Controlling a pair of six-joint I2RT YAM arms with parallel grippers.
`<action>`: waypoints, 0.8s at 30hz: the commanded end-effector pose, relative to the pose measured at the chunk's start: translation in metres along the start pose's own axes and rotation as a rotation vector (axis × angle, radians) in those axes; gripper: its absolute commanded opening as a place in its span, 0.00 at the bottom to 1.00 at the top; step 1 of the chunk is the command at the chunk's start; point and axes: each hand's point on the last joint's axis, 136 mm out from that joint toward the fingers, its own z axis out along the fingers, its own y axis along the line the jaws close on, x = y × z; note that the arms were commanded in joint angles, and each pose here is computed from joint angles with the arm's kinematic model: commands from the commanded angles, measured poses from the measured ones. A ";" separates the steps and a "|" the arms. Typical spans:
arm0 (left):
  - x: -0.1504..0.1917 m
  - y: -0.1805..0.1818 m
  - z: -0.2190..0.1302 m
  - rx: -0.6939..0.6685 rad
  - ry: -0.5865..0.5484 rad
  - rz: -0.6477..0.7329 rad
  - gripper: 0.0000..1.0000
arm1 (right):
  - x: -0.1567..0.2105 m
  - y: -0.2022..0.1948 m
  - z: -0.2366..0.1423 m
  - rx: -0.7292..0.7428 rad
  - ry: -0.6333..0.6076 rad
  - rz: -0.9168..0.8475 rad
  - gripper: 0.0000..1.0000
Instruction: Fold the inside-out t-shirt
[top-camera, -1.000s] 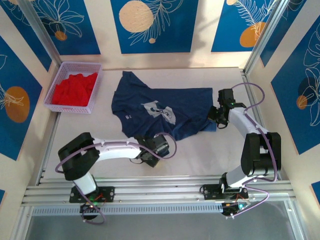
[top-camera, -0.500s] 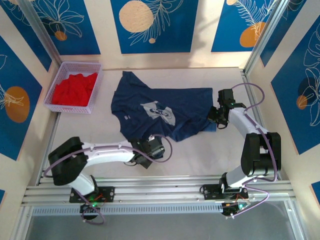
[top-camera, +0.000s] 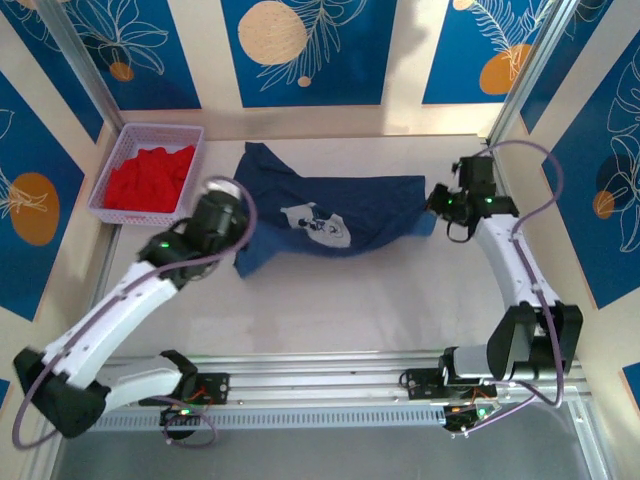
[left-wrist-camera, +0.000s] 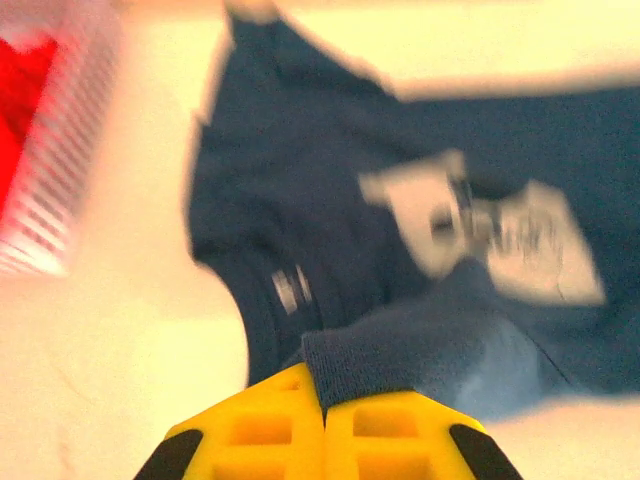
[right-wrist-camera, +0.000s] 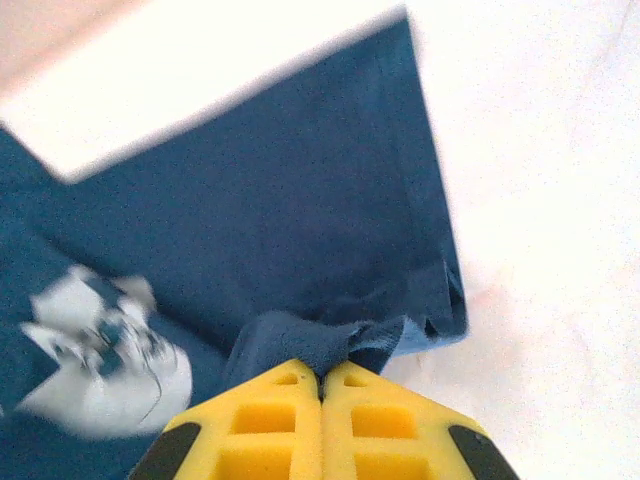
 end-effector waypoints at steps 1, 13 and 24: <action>-0.067 0.044 -0.051 -0.107 -0.192 -0.036 0.00 | -0.041 0.011 -0.059 -0.011 -0.155 -0.036 0.00; -0.198 0.087 -0.221 -0.202 -0.589 -0.009 0.00 | -0.082 0.063 -0.234 -0.188 -0.523 -0.112 0.00; -0.231 0.074 -0.302 -0.057 -0.780 0.069 0.00 | -0.071 0.094 -0.386 -0.338 -0.781 -0.188 0.00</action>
